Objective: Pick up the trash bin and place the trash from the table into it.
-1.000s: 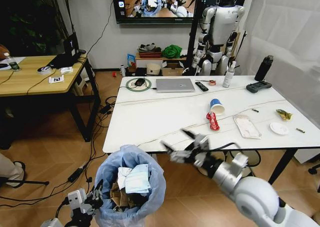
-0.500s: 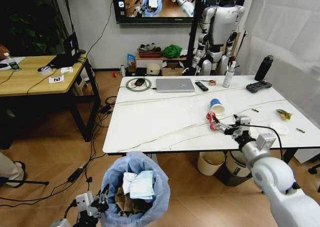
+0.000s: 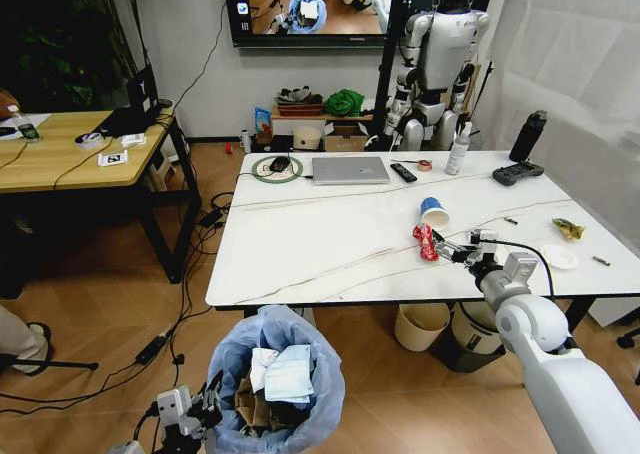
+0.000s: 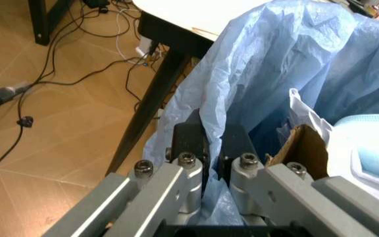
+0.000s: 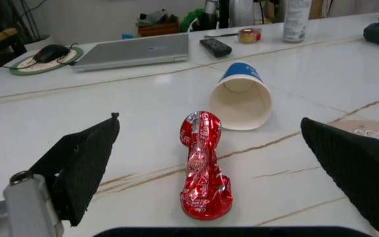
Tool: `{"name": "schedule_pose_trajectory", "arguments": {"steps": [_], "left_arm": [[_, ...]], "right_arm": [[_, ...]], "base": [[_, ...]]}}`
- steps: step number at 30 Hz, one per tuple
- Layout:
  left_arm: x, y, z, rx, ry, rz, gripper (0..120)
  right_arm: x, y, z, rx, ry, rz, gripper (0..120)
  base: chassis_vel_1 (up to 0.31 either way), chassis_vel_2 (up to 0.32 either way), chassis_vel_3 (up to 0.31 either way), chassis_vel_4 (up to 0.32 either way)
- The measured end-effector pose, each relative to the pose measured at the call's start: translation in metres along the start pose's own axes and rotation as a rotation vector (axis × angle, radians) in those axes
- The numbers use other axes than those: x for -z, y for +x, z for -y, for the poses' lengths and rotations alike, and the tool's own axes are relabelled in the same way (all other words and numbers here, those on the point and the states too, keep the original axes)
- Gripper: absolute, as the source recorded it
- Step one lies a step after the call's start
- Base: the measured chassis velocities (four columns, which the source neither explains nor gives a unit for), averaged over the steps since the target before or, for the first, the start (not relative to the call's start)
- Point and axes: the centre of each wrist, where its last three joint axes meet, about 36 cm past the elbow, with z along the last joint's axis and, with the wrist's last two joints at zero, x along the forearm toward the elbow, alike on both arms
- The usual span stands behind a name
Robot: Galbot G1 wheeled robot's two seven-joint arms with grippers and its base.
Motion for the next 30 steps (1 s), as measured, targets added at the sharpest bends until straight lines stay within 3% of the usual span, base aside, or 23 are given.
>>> {"name": "schedule_pose_trajectory", "arguments": {"steps": [15,30], "left_arm": [[0.006,0.005,0.006,0.016,-0.004,0.032,0],[0.007,0.004,0.008,0.019,0.005,0.048,0]], "right_arm": [[-0.034,-0.059,-0.004,-0.008,-0.01,-0.089,100],[-0.042,-0.073,-0.006,0.001,0.001,-0.103,100]], "base": [[0.0,0.0,0.0,0.0],[0.0,0.0,0.0,0.0]]}}
